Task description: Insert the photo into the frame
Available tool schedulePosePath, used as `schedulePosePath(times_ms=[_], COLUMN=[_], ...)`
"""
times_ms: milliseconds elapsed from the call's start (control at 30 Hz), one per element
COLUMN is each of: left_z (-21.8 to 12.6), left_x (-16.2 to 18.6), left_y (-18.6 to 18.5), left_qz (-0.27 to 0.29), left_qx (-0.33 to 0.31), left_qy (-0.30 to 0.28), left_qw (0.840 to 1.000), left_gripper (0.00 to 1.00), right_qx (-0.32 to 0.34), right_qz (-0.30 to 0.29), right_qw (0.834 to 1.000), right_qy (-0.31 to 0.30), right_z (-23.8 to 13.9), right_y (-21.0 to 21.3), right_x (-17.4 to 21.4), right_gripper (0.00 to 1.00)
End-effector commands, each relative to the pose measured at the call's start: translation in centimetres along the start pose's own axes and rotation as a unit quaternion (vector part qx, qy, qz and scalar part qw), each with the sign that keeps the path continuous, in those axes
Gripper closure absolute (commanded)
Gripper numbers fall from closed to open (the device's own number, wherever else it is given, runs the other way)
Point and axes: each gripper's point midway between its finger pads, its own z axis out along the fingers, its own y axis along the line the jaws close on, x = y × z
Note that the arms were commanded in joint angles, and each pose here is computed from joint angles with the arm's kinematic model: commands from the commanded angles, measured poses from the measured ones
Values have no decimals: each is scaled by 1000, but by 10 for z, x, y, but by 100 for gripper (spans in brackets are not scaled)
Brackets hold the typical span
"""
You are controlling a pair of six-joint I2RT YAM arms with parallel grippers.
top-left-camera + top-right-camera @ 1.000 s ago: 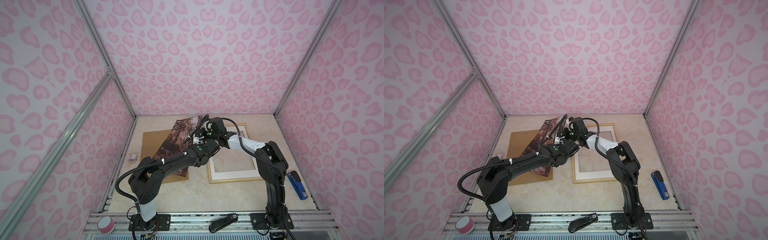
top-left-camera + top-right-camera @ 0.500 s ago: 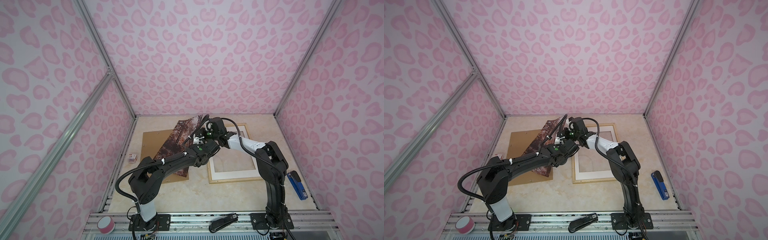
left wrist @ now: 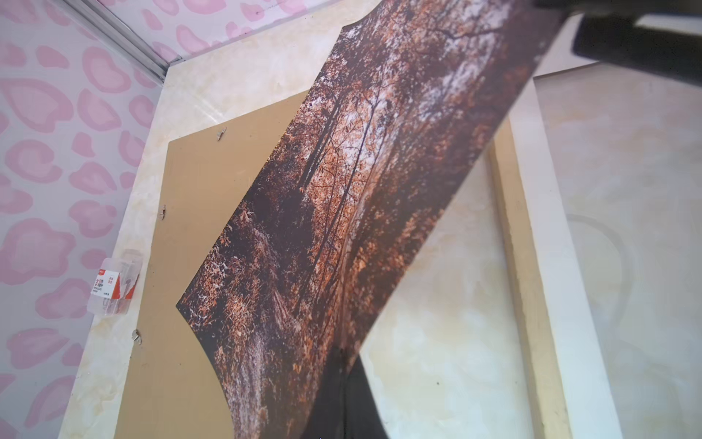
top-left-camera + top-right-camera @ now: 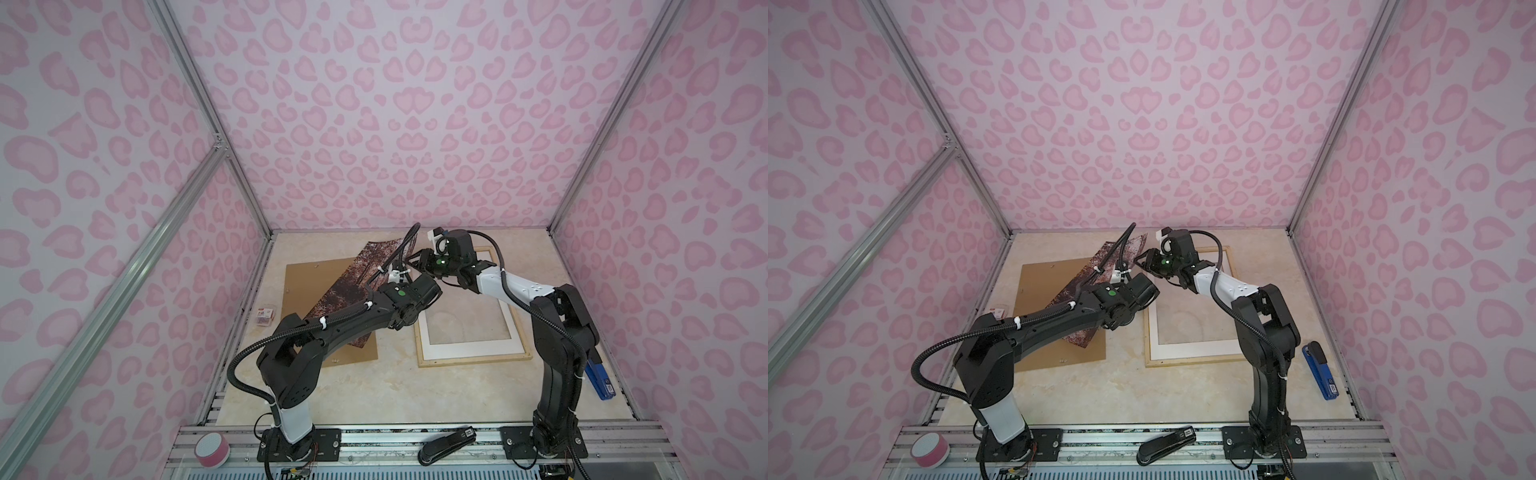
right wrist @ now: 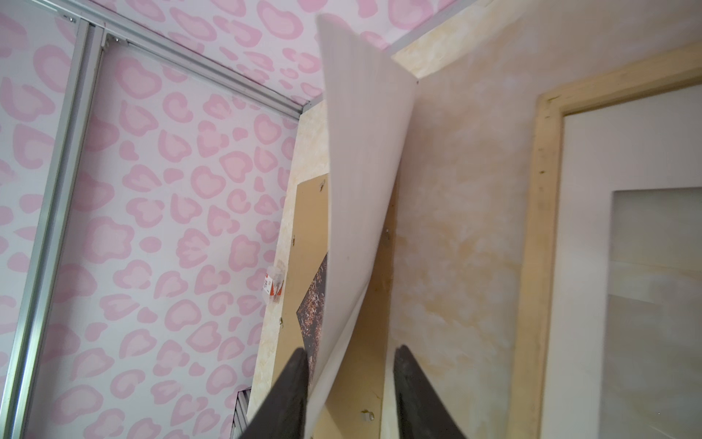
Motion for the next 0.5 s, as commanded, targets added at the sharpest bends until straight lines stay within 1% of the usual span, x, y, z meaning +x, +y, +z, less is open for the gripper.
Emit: schedulePosePath(times_ms=[0,133,367,467], left_z=[-11,-23,-42,-47], left_x=[-8,-21,-46,-56], left_y=[0,-7,-23,-29], left_qz=[8,11,6,7], left_qx=[16,45,99,112], left_qy=[6,10,-2,-9], left_qw=[1000,999,995,994], left_gripper=[96,96,96,96], right_qx=[16,33,38,44], right_qz=[-10,-3,8,11], right_qw=[1000,999,997,995], right_qy=[-12,-34,-70,-94], right_z=[-17,-43,-85,-110], right_y=[-17,-38,-60,-68], right_x=[-8,-21,-39,-50], right_gripper=[59,59,56,51])
